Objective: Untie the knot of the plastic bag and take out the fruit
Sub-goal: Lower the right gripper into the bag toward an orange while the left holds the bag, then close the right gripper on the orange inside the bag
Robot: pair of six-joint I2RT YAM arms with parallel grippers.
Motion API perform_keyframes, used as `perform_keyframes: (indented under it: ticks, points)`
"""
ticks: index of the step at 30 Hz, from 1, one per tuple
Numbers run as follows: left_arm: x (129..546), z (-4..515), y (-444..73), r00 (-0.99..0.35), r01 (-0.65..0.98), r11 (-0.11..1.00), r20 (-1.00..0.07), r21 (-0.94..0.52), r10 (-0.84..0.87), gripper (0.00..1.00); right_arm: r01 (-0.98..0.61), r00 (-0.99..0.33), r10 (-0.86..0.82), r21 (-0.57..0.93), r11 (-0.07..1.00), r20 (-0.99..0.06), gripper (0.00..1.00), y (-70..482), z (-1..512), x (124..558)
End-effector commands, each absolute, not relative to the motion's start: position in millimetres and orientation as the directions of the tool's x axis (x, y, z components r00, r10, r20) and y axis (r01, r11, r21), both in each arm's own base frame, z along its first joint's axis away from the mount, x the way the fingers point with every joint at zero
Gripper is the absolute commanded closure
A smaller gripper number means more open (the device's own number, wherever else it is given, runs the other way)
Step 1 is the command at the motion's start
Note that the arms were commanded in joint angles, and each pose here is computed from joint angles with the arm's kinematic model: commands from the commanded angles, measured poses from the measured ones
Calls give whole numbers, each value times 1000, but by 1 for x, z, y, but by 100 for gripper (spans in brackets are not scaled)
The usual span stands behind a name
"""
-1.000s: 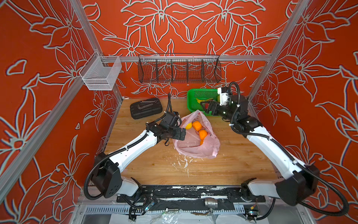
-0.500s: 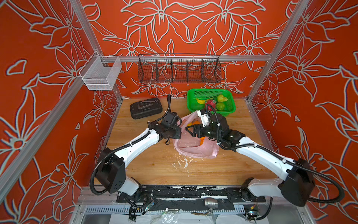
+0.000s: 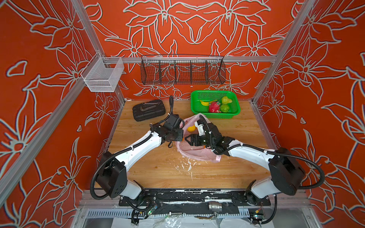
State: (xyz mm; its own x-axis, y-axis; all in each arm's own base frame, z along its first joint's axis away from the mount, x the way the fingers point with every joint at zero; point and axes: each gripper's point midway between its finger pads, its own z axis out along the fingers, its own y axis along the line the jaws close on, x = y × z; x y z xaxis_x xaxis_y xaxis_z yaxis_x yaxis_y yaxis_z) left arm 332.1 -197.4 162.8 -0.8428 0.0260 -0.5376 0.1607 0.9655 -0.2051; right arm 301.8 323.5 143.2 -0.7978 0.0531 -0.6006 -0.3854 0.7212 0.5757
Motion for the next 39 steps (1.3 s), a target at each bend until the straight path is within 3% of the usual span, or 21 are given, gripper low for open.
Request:
perform_keyframes:
  ticks: [1, 8, 18, 24, 39]
  points:
    - [333, 173, -194, -827, 150, 966, -563, -212, 4, 100, -359, -788, 93, 576, 734, -609, 20, 331, 138, 313]
    - [335, 188, -196, -803, 160, 957, -596, -241, -15, 100, -291, -778, 136, 544, 787, -613, 15, 341, 114, 337]
    - [335, 192, -198, -797, 168, 952, -603, -258, -23, 100, -254, -774, 214, 601, 758, -596, 6, 370, 93, 368]
    - [333, 184, -199, -809, 164, 952, -587, -259, -21, 100, -197, -780, 224, 570, 798, -584, 4, 372, 67, 383]
    - [319, 171, -185, -824, 148, 963, -567, -226, -7, 100, -175, -742, 198, 469, 865, -641, 40, 353, 61, 391]
